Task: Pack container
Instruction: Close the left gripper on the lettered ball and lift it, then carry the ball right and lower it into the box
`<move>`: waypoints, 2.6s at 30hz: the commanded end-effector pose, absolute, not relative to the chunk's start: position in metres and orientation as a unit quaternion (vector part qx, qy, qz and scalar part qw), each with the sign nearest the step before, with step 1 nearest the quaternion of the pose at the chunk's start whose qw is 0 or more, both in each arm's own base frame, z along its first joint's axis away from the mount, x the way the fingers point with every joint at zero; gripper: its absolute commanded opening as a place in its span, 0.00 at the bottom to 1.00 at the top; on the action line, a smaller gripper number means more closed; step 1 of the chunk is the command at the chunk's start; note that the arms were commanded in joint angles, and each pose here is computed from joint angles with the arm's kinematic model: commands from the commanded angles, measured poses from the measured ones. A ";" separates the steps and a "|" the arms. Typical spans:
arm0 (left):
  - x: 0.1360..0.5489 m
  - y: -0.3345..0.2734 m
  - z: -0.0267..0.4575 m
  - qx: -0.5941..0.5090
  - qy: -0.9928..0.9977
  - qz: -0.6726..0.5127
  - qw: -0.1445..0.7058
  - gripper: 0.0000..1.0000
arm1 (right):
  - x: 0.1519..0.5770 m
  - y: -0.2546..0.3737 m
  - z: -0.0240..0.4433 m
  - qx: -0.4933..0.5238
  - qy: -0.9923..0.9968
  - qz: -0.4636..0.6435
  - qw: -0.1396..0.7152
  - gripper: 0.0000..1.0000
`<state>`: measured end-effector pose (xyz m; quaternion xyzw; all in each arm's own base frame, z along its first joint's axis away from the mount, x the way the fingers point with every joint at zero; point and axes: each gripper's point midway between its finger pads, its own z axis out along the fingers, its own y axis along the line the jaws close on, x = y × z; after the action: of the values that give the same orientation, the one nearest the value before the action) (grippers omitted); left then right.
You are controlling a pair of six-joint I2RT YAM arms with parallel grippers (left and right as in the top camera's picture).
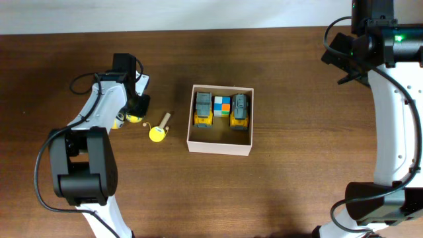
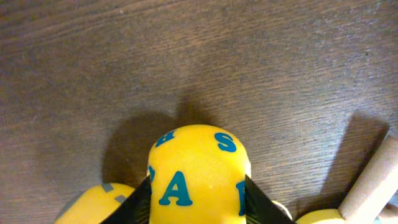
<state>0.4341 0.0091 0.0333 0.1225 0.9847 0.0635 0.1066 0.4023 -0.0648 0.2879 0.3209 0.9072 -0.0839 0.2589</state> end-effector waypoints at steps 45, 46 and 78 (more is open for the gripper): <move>0.381 -0.174 0.178 0.366 0.920 -0.122 0.072 0.27 | 0.402 -0.069 0.288 0.326 0.904 -0.091 0.260 0.99; 0.375 -0.180 0.177 0.381 0.914 -0.121 0.067 0.27 | 0.402 -0.069 0.288 0.326 0.904 -0.091 0.260 0.99; 0.350 -0.201 0.125 0.448 0.890 -0.078 0.022 0.68 | 0.402 -0.069 0.288 0.326 0.904 -0.091 0.260 0.99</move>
<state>0.3495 -0.2029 0.1276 0.4458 0.8914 -0.0781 0.0246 0.4023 -0.0648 0.2879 0.3211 0.9071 -0.0839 0.2590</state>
